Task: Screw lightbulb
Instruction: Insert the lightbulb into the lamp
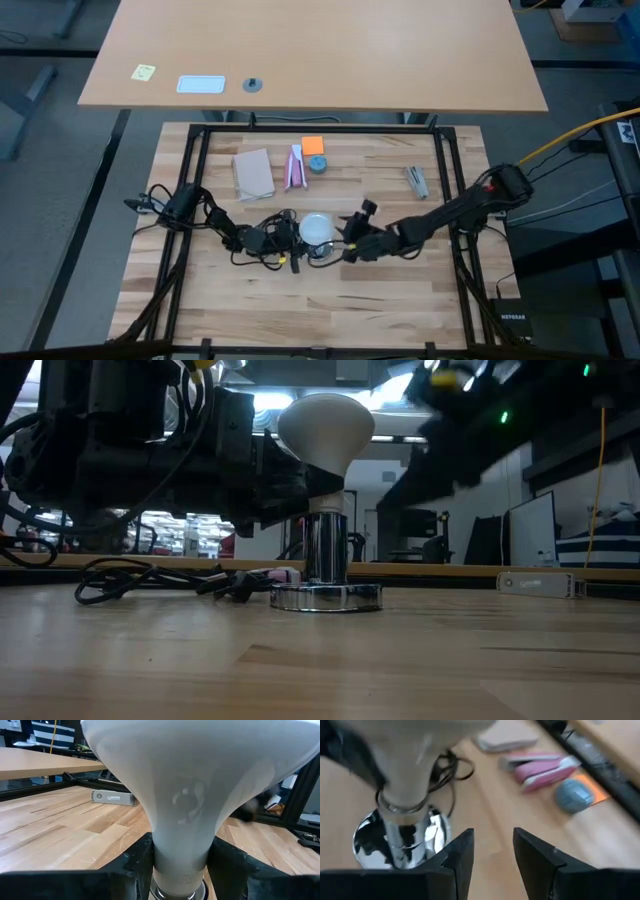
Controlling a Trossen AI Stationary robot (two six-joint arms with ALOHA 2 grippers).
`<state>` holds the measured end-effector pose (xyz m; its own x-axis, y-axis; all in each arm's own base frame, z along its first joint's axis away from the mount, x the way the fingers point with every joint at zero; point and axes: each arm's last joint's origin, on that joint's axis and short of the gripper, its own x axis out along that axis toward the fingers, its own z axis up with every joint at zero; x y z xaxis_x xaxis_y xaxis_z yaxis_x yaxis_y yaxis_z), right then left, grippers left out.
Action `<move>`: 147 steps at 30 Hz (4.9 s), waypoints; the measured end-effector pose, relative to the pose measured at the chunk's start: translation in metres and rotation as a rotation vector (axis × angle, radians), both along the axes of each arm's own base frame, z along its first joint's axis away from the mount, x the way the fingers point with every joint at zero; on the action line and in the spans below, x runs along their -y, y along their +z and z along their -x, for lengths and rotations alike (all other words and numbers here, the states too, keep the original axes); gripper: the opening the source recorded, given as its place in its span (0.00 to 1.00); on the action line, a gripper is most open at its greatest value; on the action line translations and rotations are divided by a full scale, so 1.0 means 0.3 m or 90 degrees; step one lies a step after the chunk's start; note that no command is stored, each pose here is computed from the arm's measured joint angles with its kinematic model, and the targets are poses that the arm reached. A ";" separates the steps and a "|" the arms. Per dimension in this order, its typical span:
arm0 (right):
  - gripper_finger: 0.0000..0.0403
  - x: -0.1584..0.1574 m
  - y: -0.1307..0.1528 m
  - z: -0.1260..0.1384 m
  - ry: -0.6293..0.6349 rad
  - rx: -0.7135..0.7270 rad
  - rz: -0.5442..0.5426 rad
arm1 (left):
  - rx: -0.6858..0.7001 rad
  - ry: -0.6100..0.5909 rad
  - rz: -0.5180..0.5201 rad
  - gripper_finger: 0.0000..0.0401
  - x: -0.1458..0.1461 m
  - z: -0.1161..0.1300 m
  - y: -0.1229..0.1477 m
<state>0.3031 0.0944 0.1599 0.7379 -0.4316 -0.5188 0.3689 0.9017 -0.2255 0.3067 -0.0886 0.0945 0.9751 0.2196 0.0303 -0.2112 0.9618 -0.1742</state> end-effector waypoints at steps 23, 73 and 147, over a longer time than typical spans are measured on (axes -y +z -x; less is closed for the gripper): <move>0.35 -0.032 -0.197 -0.067 0.047 -0.021 -0.077 | 0.000 0.002 -0.005 0.35 -0.001 0.000 0.000; 0.12 0.041 -0.095 -0.028 0.092 -0.116 -0.046 | -0.012 0.003 -0.008 0.35 0.006 0.003 -0.006; 0.01 0.010 -0.071 -0.025 0.033 -0.041 -0.087 | -0.030 0.002 -0.007 0.36 0.035 0.013 -0.015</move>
